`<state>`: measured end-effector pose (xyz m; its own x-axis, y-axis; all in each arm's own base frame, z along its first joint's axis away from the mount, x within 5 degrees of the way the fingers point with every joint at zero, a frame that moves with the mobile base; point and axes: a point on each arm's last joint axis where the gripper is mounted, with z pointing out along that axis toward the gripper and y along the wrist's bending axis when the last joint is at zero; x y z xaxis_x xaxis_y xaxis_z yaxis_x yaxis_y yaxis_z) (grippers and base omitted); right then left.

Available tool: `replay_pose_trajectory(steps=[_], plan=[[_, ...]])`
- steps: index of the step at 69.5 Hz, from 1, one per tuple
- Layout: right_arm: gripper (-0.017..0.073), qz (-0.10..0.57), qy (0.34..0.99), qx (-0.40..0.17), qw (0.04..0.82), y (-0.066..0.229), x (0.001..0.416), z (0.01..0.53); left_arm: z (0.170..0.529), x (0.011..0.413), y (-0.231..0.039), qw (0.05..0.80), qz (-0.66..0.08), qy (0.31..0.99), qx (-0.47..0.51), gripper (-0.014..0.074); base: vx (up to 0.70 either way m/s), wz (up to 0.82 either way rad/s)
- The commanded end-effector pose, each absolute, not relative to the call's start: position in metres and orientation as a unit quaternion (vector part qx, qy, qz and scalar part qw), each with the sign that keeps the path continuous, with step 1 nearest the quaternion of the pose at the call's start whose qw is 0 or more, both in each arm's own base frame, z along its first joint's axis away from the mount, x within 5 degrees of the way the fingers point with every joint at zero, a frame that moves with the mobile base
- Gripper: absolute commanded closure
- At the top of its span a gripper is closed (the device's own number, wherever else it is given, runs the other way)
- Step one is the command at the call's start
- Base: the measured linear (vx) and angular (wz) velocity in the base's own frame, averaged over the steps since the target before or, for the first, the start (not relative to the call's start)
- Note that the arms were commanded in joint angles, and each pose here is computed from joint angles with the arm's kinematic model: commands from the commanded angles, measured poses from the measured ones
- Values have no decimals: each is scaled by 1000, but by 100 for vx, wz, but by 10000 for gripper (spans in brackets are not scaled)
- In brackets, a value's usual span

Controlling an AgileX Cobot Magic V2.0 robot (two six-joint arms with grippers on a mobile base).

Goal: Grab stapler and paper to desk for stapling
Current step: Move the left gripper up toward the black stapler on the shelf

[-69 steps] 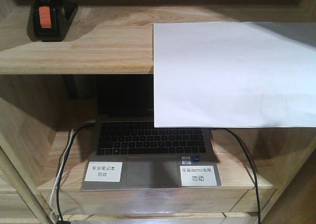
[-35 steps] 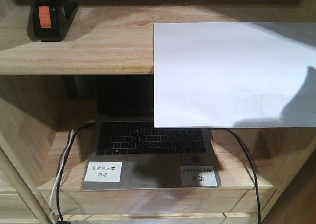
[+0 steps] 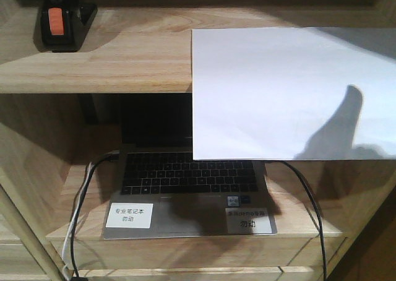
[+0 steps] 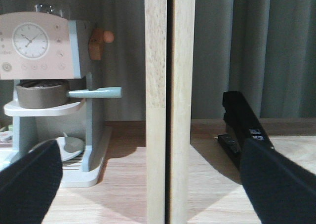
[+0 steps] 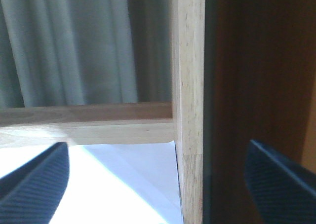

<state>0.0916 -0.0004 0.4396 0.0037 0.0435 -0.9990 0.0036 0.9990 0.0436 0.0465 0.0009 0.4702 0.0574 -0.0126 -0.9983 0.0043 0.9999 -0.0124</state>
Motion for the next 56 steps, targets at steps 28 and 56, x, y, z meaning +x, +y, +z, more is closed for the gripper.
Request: replay_pose_trajectory(steps=[28,56], plan=[[3,8,674,17,738,-1,91,454,486,65,-36,733,-199,632,152,-106,0,0],[115,8,674,17,738,-1,91,454,473,101,-74,679,-229,665,211,-86,0,0]])
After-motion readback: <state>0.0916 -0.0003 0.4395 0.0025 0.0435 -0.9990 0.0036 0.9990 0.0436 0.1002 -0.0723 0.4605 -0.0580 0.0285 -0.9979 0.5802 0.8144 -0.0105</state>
